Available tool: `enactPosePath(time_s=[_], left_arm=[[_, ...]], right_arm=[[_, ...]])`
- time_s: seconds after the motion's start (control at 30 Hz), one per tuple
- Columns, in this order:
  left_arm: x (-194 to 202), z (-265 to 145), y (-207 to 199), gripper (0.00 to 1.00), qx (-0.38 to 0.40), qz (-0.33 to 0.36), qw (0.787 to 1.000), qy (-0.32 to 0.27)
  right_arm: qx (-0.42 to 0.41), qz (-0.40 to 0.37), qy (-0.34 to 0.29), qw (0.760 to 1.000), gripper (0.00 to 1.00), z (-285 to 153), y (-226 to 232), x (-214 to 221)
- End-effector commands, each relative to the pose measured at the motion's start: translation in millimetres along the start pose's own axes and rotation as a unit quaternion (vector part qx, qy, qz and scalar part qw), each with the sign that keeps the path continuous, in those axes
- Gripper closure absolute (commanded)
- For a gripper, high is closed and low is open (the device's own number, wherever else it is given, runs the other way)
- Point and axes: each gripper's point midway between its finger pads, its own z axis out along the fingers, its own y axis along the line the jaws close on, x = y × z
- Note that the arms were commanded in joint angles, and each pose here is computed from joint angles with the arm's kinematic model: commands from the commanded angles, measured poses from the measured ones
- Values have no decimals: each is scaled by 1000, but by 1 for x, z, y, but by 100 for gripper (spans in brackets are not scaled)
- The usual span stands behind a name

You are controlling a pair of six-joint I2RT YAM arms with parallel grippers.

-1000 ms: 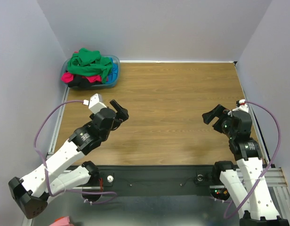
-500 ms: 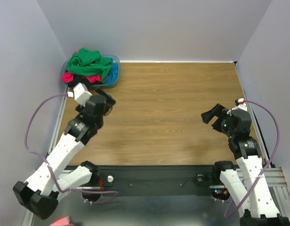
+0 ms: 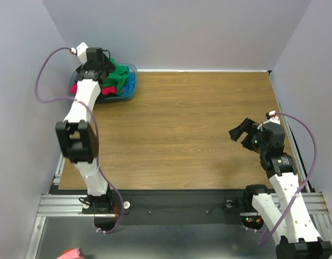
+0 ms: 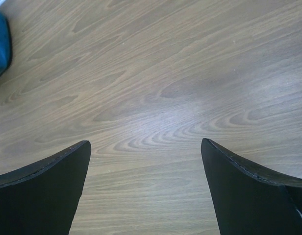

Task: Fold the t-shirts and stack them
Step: Grab the tshirt from the pile, then move the tshirt to the center of the board

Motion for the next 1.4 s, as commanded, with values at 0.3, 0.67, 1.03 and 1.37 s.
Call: enactPosePath(time_s=[0.3, 0.67, 1.03, 1.37], left_arm=[[31, 109, -12, 32, -42, 45, 996, 58], [-62, 11, -36, 100, 16, 24, 999, -22], [-117, -170, -122, 100, 206, 47, 972, -107], [-36, -321, -227, 99, 501, 102, 858, -48]], right_arm=[[-4, -20, 16, 1000, 0, 15, 0, 3], [-8, -20, 10, 1000, 0, 12, 0, 3], [-22, -21, 1, 1000, 0, 7, 6, -1], [-41, -14, -21, 999, 0, -6, 16, -11]])
